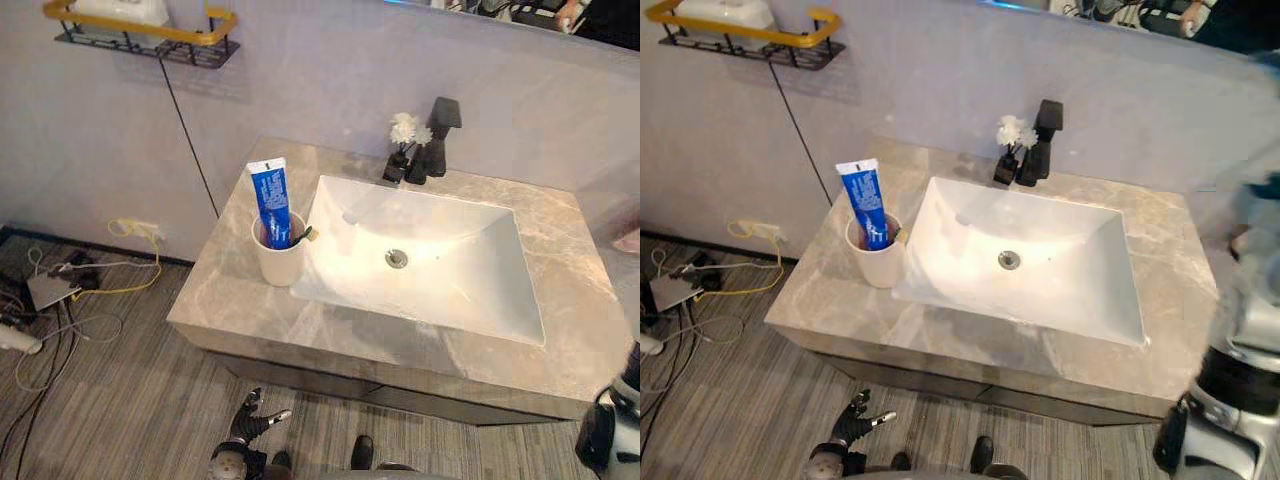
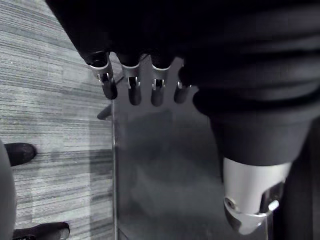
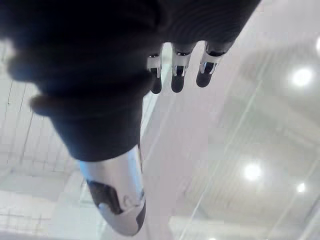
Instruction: Organize washtable
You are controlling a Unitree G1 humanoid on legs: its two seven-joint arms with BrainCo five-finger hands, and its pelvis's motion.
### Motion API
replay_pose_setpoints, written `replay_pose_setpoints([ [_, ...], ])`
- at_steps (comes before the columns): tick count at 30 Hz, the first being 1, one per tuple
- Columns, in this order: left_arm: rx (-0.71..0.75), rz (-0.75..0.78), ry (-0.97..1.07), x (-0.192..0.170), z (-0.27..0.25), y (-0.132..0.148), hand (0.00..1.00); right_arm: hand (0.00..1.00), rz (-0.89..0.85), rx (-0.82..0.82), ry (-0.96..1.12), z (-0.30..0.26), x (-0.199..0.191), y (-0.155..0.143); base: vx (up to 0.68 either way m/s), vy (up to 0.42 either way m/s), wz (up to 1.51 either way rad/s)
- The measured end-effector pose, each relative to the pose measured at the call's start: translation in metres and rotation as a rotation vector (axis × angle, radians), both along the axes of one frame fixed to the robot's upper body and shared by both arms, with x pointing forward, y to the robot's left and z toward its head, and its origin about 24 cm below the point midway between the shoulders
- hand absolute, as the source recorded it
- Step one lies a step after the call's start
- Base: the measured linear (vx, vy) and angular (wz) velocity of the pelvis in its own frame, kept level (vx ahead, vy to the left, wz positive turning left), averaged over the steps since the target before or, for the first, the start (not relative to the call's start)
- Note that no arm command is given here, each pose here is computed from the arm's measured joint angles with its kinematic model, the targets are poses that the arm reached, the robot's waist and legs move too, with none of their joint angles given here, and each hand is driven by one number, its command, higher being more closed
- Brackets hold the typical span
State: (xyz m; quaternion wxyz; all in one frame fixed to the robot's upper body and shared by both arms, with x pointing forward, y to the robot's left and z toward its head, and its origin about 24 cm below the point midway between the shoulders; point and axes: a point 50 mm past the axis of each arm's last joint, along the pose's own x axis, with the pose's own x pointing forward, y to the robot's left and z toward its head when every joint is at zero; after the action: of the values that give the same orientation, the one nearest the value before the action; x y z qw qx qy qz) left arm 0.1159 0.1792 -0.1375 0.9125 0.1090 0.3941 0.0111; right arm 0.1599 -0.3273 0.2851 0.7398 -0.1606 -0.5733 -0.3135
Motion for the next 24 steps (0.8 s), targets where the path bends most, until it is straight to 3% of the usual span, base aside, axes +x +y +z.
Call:
replay_pose_setpoints([
  [5,-0.016,0.038,0.017,-0.005,-0.002,0.0,0.0,0.0,-0.12,0.238,0.189,-0.066,-0.016,-0.026,-0.01,0.005,-0.18],
  [9,-0.039,0.043,0.023,-0.006,-0.003,-0.004,0.0,0.0,-0.246,0.53,0.439,-0.148,-0.03,-0.032,-0.01,0.008,-0.14],
  [13,-0.077,0.114,0.027,-0.008,-0.004,-0.011,0.0,0.0,-0.288,0.724,0.619,-0.205,-0.048,-0.01,0.0,0.013,-0.12],
  [15,-0.091,0.131,0.029,-0.009,-0.005,-0.014,0.0,0.0,-0.239,0.821,0.73,-0.234,-0.051,0.015,0.0,0.016,-0.19],
  [19,-0.122,0.139,0.026,-0.006,-0.005,-0.025,0.0,0.0,-0.065,0.852,0.908,-0.26,-0.038,0.053,-0.02,0.006,-0.17],
  [24,-0.112,0.18,0.046,-0.009,-0.006,-0.021,0.0,0.0,0.009,0.847,1.029,-0.281,-0.042,0.066,0.01,-0.004,-0.05],
])
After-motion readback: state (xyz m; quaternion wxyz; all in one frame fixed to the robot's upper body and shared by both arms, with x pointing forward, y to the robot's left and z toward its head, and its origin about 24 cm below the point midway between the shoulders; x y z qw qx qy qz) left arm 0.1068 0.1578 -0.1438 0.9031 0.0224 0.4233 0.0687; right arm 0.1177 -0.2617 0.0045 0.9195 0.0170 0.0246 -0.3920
